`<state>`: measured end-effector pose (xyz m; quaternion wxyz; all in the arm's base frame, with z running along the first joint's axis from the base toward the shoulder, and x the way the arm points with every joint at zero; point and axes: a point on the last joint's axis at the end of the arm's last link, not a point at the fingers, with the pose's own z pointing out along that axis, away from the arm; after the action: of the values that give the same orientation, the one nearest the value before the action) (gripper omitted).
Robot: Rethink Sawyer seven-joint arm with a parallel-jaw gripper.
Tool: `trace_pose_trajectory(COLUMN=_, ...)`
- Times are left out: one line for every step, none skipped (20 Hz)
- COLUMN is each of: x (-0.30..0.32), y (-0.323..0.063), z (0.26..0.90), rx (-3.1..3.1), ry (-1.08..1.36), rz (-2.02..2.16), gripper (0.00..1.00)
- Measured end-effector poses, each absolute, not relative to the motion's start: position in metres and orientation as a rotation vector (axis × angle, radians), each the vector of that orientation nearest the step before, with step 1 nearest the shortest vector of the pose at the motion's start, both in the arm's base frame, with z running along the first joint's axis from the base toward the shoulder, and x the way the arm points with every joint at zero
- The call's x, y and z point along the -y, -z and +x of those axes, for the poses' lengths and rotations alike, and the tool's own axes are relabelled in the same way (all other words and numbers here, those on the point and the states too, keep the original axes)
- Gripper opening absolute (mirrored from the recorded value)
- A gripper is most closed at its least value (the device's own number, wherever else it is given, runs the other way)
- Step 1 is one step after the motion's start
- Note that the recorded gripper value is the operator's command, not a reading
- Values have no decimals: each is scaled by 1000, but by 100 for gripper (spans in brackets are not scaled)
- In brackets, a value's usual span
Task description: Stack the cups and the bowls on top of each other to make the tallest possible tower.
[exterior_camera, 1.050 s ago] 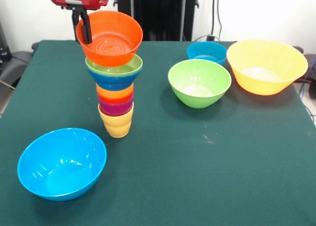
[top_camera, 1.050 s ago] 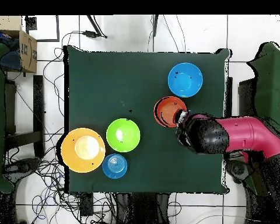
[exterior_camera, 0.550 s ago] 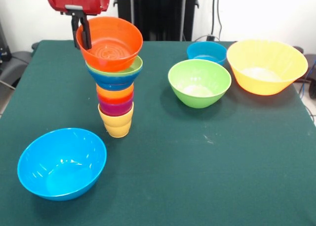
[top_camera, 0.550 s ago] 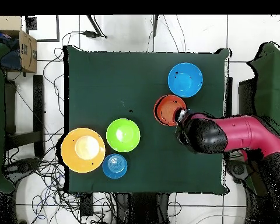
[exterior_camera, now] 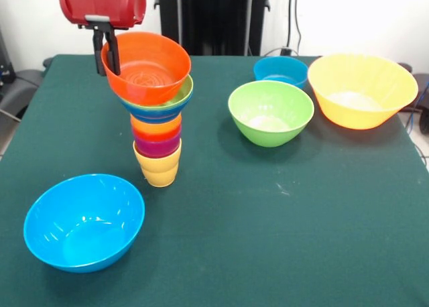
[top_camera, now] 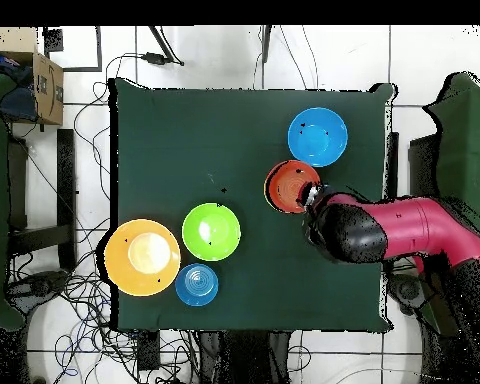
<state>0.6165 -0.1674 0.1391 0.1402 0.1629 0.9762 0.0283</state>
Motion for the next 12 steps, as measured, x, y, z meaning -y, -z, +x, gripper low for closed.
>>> trace_pose_trajectory(x=167, y=-139, z=617, rx=-2817, ry=-83, rz=469, gripper=0)
trace_pose_trajectory(x=167, y=-139, z=617, rx=-2814, ry=-83, rz=468, gripper=0)
trace_pose_trajectory(x=167, y=-139, z=618, rx=-2811, ry=-84, rz=467, gripper=0)
trace_pose_trajectory(x=167, y=-139, z=618, rx=-2808, ry=-85, rz=466, gripper=0)
trace_pose_trajectory(x=167, y=-140, z=619, rx=-2803, ry=-87, rz=465, gripper=0)
trace_pose_trajectory(x=167, y=-140, z=619, rx=-2802, ry=-88, rz=465, gripper=0)
trace_pose_trajectory(x=167, y=-140, z=619, rx=-2800, ry=-88, rz=464, gripper=0)
trace_pose_trajectory(x=167, y=-140, z=619, rx=-2799, ry=-89, rz=464, gripper=0)
trace_pose_trajectory(x=167, y=-140, z=619, rx=-2799, ry=-89, rz=464, gripper=0)
trace_pose_trajectory(x=167, y=-140, z=619, rx=-2799, ry=-89, rz=464, gripper=0)
trace_pose_trajectory(x=167, y=-140, z=619, rx=-2799, ry=-88, rz=464, gripper=0)
trace_pose_trajectory(x=167, y=-140, z=619, rx=-2798, ry=-88, rz=464, gripper=0)
